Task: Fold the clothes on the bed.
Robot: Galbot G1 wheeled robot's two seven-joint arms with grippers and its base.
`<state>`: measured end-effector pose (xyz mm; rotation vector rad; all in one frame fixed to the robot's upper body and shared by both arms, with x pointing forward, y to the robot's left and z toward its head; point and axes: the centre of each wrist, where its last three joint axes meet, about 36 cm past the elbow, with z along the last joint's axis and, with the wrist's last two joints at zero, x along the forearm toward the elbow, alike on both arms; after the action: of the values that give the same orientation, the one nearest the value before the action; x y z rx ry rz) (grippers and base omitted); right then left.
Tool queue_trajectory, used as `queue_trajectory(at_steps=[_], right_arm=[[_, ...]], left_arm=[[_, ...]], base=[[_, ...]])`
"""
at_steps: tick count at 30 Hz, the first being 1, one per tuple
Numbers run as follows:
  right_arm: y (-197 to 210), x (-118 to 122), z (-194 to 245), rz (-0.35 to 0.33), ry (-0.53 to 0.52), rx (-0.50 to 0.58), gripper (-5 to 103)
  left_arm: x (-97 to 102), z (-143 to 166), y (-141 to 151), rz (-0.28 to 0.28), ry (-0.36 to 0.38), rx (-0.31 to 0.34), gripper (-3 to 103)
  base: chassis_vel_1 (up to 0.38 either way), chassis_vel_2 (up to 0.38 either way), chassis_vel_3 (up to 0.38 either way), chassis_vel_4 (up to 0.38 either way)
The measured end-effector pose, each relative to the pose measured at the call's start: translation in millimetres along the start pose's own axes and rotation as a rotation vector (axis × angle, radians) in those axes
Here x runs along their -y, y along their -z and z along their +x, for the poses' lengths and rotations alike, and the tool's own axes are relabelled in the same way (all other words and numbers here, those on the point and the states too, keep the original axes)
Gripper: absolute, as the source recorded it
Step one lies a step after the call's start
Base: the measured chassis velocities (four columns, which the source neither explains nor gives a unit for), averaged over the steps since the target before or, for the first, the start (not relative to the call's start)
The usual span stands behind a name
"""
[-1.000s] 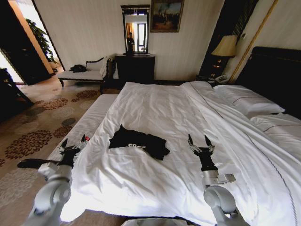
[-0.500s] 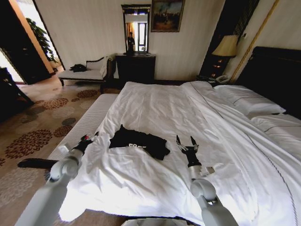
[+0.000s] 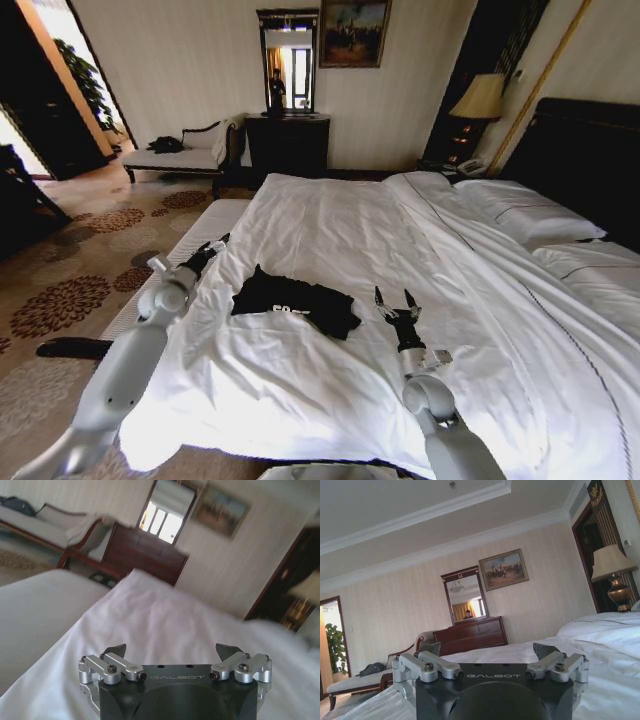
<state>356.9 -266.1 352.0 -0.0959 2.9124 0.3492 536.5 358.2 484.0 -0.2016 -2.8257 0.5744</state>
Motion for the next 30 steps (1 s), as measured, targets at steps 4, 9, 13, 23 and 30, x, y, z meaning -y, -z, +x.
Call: queue_trajectory(at_steps=[4,9,13,23,30], right_arm=[[-2.0,-0.3,-0.3,-0.002,-0.002,-0.002,100],[-2.8,2.7,-1.1,0.003,-0.006,0.002,100],[-5.2,5.6,-1.1,0.008,-0.01,0.006,100],[-8.0,0.1,-0.4,-0.004,-0.007,0.006,100],[-14.3,-3.7,3.4,0.006,0.01,-0.016,100]], left_arm=[[2.6,2.7,-33.1,-0.021,0.02,-0.091,100],[-2.9,23.0,-79.9,-0.012,0.064,-0.151,100],[-1.7,39.8,-105.6,0.003,0.064,-0.154,100],[12.4,56.9,-102.9,0.041,0.022,-0.095,100],[31.4,-39.3,-73.6,-0.093,0.045,-0.103,100]], base=[[0.0,0.0,0.0,0.0],[0.0,0.0,0.0,0.0],[0.0,0.0,0.0,0.0],[0.0,0.0,0.0,0.0],[0.0,0.0,0.0,0.0]])
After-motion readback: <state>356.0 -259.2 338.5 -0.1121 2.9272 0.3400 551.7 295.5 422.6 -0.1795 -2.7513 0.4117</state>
